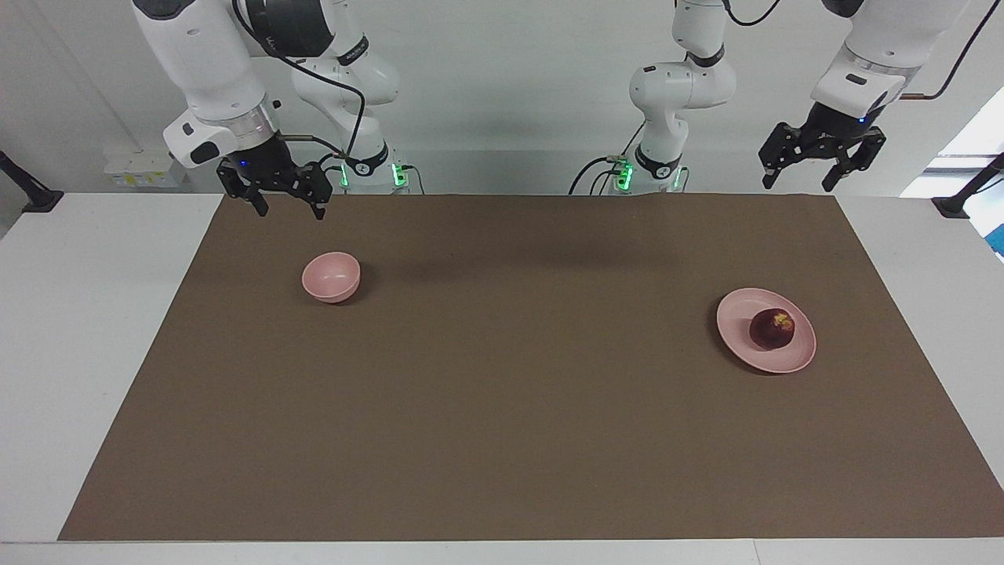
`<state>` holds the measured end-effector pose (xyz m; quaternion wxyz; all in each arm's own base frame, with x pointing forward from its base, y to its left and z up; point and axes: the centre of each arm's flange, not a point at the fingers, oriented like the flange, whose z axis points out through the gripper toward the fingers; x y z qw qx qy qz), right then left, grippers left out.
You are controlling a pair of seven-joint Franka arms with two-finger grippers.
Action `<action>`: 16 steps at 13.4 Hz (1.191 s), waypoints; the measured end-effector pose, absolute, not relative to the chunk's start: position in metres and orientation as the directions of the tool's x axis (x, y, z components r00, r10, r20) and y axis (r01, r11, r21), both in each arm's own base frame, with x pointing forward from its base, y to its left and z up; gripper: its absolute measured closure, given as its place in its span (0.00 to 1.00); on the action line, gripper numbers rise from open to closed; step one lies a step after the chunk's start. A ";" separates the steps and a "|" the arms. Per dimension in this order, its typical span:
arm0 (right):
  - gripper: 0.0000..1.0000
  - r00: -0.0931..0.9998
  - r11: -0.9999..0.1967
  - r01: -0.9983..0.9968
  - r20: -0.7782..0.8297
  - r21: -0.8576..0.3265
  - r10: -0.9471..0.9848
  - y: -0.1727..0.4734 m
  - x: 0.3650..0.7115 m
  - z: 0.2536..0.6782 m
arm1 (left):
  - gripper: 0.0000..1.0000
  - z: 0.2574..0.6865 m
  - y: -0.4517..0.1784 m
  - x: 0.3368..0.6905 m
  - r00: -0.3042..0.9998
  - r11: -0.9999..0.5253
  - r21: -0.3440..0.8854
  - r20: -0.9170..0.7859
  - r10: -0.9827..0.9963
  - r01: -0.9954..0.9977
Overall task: Move apple from plate to bowl
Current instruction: 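Lower the left gripper onto the red apple on the pink plate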
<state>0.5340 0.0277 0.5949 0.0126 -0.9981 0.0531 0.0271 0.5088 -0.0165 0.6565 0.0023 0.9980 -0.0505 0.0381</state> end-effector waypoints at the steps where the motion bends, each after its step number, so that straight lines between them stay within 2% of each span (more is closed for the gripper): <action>1: 0.00 0.992 -0.993 -0.110 -0.066 -0.048 -0.106 0.030 0.533 0.592 | 0.00 0.652 -0.008 0.513 0.992 -0.996 0.000 0.094 -0.085 -0.085; 7: 0.00 0.976 -0.965 -0.166 -0.171 -0.205 -0.132 0.053 0.527 0.561 | 0.00 0.560 0.042 0.562 0.992 -1.000 0.001 0.121 -0.026 -0.026; 10: 0.00 0.950 -0.948 -0.260 -0.222 -0.186 -0.217 0.080 0.526 0.551 | 0.00 0.496 0.063 0.587 0.991 -1.000 0.001 0.135 -0.022 -0.022; 13: 0.00 0.927 -0.940 -0.307 -0.270 -0.151 -0.259 0.107 0.526 0.530 | 0.00 0.409 0.067 0.609 0.990 -1.000 0.006 0.141 -0.016 -0.017; 16: 0.00 0.910 -0.931 -0.341 -0.293 -0.131 -0.293 0.113 0.530 0.499 | 0.00 0.354 0.068 0.609 0.992 -1.000 0.010 0.128 -0.012 -0.013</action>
